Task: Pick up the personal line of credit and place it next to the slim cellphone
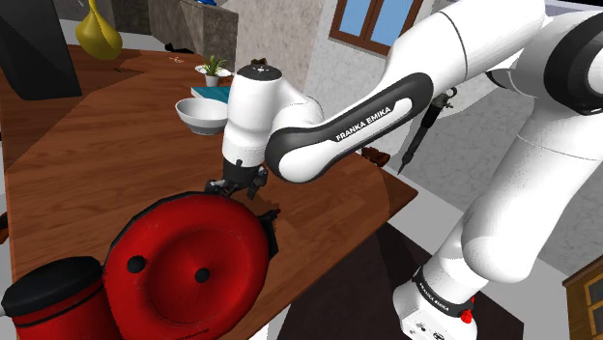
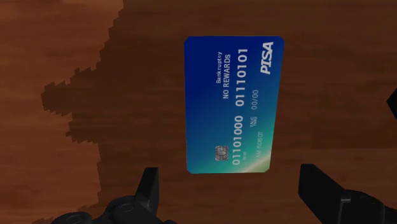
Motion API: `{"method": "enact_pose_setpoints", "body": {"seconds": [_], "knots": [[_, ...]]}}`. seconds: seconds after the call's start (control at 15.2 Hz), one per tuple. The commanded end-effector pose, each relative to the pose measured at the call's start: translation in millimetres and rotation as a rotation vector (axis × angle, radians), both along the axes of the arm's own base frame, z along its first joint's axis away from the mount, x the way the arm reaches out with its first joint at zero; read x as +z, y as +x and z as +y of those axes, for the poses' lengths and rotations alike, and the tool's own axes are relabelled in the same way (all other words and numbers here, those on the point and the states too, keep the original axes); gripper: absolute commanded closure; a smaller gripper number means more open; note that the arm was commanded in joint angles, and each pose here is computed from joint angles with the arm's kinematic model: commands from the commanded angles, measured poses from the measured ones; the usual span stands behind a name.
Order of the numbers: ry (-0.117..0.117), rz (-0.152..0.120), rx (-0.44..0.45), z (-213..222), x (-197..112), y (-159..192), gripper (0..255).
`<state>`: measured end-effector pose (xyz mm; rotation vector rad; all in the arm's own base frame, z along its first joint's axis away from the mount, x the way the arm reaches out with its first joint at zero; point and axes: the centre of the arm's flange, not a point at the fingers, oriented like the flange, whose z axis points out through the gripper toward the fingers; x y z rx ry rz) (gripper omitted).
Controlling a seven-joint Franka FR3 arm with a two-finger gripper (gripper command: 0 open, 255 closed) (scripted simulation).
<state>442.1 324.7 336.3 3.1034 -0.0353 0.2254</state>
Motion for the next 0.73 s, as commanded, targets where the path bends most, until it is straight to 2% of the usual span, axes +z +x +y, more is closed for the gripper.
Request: {"method": "enact_pose_setpoints", "body": {"seconds": [0.0, 0.13, 0.2, 0.66], "knots": [[0.000, 0.000, 0.000, -0.1, -0.4, 0.1, 0], [0.000, 0.000, 0.000, -0.1, -0.4, 0.1, 0], [0.000, 0.000, 0.000, -0.1, -0.4, 0.1, 255], [0.000, 0.000, 0.000, 0.5, -1.5, -0.2, 255]]}}
